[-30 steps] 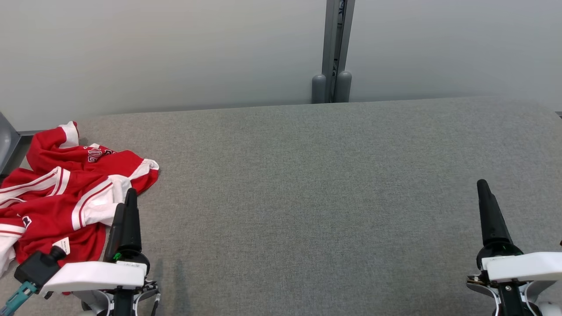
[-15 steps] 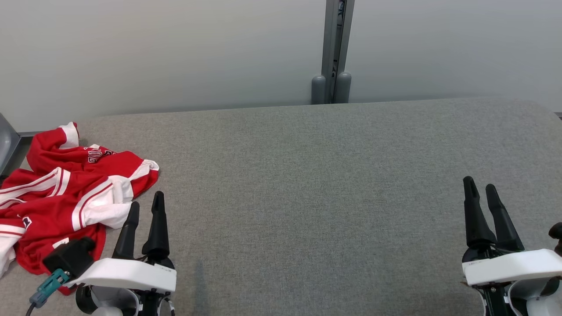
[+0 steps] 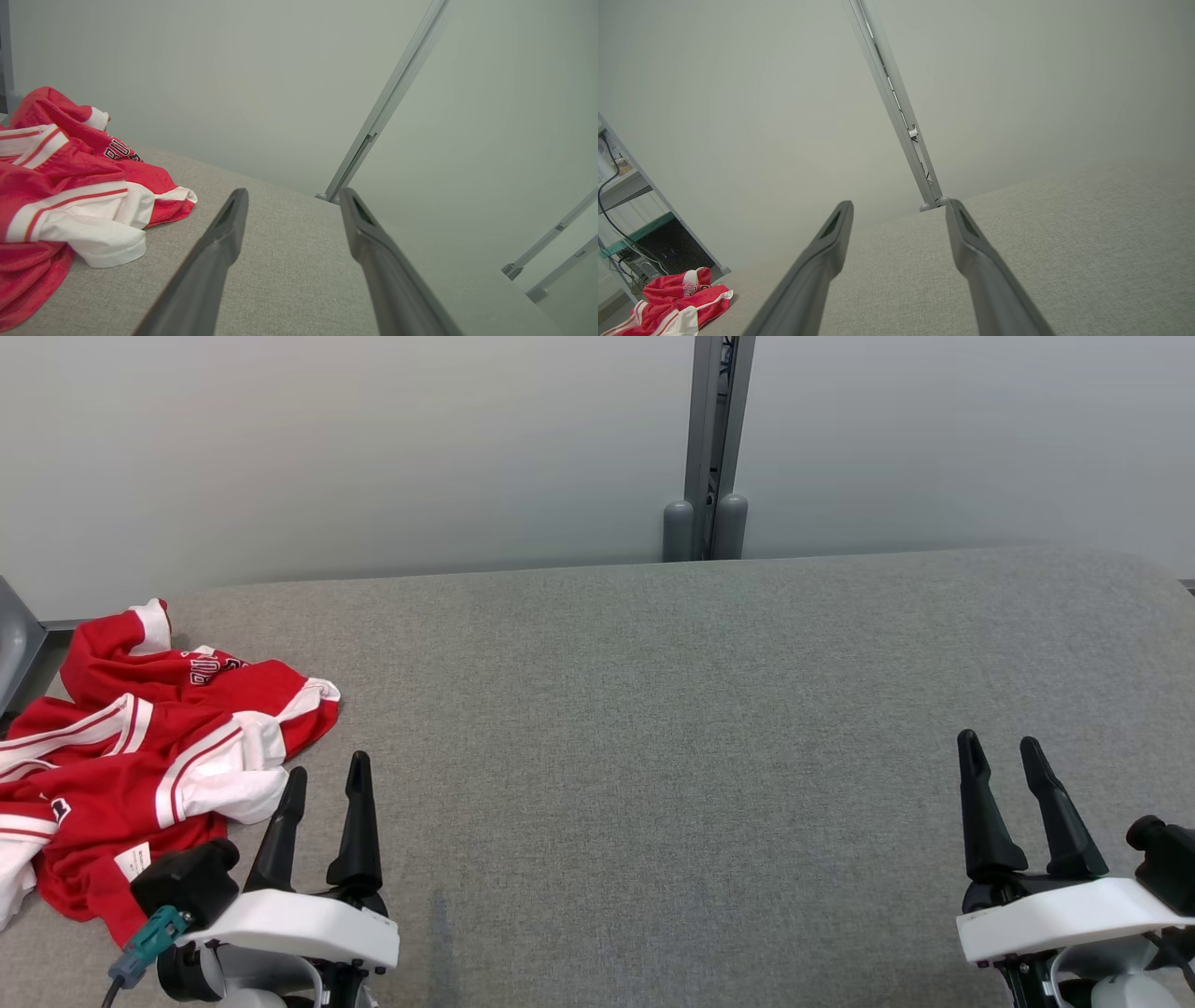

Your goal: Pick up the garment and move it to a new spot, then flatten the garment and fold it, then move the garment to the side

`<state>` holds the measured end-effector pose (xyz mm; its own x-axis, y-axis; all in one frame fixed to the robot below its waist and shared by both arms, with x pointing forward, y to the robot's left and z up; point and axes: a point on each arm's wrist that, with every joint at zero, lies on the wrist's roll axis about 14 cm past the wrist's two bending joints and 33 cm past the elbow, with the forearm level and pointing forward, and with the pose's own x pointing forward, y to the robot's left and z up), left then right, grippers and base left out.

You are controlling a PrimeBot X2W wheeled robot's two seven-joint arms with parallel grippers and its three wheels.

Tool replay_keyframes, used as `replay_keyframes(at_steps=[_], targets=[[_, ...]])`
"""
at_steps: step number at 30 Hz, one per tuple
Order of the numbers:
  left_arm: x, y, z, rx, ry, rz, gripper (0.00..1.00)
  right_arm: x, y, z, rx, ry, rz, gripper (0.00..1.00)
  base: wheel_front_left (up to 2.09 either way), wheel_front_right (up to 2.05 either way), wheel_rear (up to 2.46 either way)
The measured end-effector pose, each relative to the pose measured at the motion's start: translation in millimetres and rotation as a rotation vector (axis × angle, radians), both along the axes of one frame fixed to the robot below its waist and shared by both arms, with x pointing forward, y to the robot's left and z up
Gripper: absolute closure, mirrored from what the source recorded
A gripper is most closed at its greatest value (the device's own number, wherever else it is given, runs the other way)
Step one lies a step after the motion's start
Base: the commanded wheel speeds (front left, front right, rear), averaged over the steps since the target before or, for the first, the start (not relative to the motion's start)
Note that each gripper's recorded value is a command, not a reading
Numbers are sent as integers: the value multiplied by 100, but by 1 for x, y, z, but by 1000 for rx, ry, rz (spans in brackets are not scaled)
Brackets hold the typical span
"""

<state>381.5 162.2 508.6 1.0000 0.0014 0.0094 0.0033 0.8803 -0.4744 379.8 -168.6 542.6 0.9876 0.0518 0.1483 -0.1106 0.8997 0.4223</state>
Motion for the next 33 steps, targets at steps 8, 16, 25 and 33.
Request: replay_keyframes(at_steps=[8, 16, 25, 33], targets=[[-1, -1, 0, 79, -10, 1, 0, 0, 2, 0, -82, -10, 0, 0, 0, 0, 0], [-1, -2, 1, 144, -23, 4, 0, 0, 5, 2, -150, -28, 2, 0, 0, 0, 0], [-1, -5, 5, 217, -48, 0, 0, -1, 8, 6, -231, -56, 4, 0, 0, 0, 0], [-1, -8, 9, 275, -71, -4, 0, -2, 10, 8, -288, -75, 6, 0, 0, 0, 0]])
